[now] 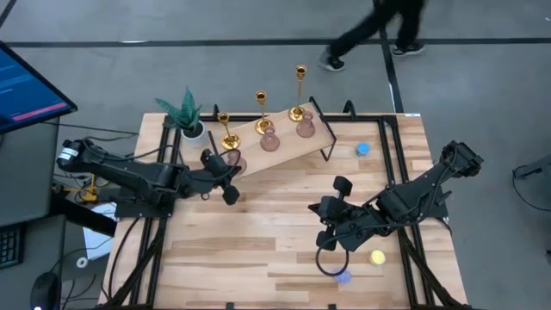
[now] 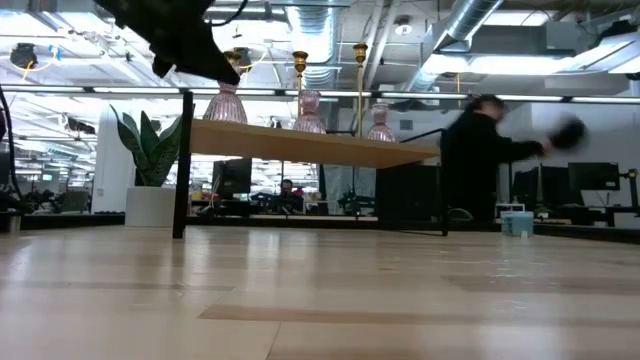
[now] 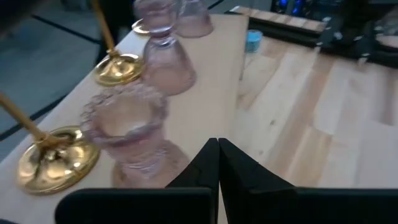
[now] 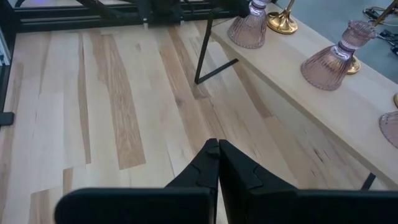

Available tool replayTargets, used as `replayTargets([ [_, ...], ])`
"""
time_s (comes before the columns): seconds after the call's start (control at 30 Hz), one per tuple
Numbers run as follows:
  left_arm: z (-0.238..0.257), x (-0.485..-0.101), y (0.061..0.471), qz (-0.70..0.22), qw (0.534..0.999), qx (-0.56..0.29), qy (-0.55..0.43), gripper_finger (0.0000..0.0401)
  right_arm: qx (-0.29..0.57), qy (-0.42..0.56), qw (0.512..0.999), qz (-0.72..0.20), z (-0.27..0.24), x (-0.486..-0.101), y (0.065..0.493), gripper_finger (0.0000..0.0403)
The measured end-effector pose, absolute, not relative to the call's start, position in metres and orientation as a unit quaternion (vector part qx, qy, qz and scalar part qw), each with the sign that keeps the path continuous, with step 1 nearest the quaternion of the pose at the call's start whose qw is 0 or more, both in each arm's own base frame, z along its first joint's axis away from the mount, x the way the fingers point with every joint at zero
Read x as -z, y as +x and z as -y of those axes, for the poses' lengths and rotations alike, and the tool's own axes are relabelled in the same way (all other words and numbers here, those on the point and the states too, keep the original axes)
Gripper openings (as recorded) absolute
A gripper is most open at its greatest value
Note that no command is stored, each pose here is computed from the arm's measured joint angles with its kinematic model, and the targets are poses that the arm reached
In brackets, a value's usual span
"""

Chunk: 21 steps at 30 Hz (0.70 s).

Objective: Pick & Place candle stick holders
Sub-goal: Put the pink glass candle holder on the shelf

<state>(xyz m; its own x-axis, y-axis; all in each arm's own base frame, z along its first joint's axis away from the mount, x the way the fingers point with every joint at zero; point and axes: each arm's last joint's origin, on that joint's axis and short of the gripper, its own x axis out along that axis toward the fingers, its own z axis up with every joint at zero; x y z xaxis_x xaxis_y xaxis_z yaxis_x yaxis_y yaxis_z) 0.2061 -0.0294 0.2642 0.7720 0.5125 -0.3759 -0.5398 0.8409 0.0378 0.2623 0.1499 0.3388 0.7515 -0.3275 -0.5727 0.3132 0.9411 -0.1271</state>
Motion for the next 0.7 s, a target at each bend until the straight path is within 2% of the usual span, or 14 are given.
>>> replayTargets([
  [0.7, -0.010, -0.261, 0.210, -0.214, 0.927, -0.309, -0.006, 0.0001, 0.171, -0.012, 0.936, -0.308, -0.150, -0.339, 0.262, 0.0000],
])
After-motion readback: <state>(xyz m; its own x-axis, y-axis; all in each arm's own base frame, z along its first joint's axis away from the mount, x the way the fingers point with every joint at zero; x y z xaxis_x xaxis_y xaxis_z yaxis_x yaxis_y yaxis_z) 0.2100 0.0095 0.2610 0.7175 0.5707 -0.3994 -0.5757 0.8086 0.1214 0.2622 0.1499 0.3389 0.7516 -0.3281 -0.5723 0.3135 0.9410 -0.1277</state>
